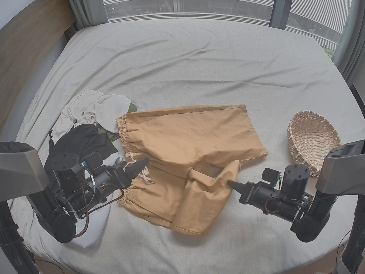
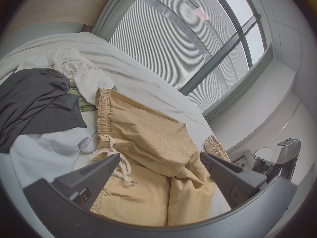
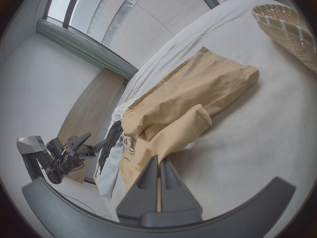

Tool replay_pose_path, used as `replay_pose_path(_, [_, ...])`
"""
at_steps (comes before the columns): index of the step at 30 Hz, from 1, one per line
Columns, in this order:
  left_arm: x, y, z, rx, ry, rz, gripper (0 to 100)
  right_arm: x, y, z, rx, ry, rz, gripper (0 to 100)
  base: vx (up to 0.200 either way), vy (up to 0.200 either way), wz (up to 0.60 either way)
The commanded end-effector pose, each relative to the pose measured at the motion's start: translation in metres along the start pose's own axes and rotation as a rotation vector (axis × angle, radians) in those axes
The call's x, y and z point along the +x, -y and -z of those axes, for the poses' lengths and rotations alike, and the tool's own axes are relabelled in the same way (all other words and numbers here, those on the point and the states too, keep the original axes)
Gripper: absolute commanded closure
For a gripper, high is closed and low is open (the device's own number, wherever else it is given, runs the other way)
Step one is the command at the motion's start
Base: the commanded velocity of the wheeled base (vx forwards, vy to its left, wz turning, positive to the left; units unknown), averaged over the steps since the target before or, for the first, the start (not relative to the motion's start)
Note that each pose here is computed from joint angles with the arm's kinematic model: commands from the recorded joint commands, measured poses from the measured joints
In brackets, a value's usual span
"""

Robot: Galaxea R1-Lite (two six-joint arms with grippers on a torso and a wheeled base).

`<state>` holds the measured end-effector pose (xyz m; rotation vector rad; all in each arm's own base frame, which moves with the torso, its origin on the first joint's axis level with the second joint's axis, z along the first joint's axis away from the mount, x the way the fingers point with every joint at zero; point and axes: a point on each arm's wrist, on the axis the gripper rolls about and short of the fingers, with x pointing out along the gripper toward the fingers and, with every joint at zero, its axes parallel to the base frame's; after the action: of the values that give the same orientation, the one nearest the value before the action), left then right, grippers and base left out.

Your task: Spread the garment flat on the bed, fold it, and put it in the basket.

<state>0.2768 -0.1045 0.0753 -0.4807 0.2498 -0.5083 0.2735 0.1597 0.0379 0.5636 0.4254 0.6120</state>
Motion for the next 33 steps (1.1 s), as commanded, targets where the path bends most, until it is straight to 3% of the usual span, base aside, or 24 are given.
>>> replay_pose_path(1, [0.000, -0.002, 0.002, -0.004, -0.010, -0.008, 0, 0.026, 0.002, 0.007, -0.009, 0.002, -0.029, 100, 0.000, 0.000, 0.00])
replay_pose_path(5, [0.001, -0.003, 0.003, -0.004, -0.012, -0.009, 0, 0.028, -0.002, 0.003, -0.014, 0.016, -0.048, 100, 0.000, 0.000, 0.00])
replay_pose_path(6, [0.002, -0.003, 0.004, -0.005, -0.015, -0.010, 0, 0.027, -0.001, 0.002, -0.014, 0.018, -0.048, 0, 0.000, 0.000, 0.00])
replay_pose_path(14, [0.001, -0.004, 0.005, -0.006, -0.018, -0.014, 0, 0.008, -0.002, 0.005, -0.004, -0.011, -0.018, 0, 0.000, 0.000, 0.00])
replay_pose_path(23, [-0.002, -0.009, 0.004, -0.010, -0.016, -0.032, 0, -0.019, -0.001, 0.035, -0.024, -0.152, 0.035, 0, 0.000, 0.000, 0.00])
replay_pose_path(33, [-0.004, -0.011, 0.004, -0.012, -0.018, -0.041, 0, -0.007, 0.001, 0.047, -0.031, -0.185, 0.031, 0, 0.000, 0.000, 0.00])
